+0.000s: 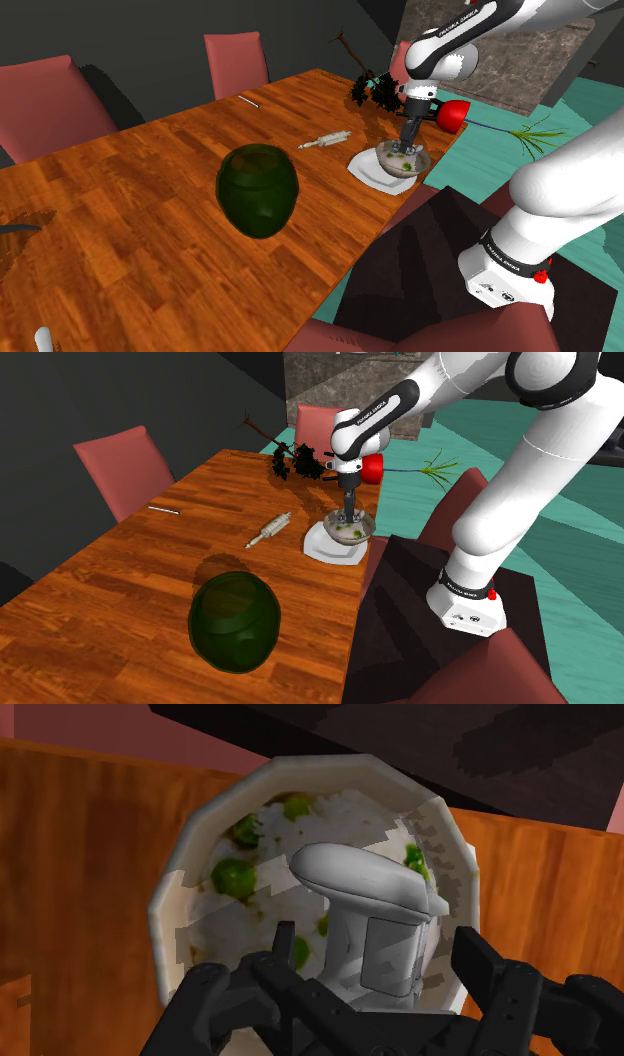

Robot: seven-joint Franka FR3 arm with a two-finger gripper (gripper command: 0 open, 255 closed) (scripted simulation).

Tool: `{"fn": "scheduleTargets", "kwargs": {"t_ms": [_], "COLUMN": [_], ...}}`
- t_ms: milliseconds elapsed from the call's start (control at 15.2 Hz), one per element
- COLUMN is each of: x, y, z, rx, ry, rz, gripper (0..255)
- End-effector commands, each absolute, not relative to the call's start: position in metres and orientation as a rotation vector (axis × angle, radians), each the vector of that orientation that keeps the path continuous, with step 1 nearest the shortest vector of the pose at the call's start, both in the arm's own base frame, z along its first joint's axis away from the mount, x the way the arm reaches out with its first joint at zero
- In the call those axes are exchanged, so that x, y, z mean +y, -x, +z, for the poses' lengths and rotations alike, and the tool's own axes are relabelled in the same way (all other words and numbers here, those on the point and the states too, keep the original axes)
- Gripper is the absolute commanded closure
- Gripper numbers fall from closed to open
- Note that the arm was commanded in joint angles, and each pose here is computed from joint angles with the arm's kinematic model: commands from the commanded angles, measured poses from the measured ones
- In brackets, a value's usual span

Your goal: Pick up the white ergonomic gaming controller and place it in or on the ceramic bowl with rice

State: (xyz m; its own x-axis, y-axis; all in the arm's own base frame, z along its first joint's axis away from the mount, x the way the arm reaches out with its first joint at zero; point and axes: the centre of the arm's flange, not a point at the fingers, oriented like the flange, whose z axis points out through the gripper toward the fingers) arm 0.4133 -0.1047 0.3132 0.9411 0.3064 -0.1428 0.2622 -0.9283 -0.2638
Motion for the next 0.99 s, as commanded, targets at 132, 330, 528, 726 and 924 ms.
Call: {"fn": "scheduleTargets", "kwargs": {"t_ms": [132, 330, 528, 726, 924], "x": [-0.105, -0.110, -0.115, -0.115, -0.115], "y": [-0.413, -0.419, -0.424, -0.424, -0.424], "z": [0.313, 0.338, 0.361, 0.361, 0.361], "rx": [-0.425, -0.425, -0.425, -0.425, -0.425], "ry": [2.854, 2.854, 2.854, 2.854, 2.854], "rz": [0.266, 0.266, 0.266, 0.266, 0.266], "gripper": [0, 0, 0, 0, 0]}}
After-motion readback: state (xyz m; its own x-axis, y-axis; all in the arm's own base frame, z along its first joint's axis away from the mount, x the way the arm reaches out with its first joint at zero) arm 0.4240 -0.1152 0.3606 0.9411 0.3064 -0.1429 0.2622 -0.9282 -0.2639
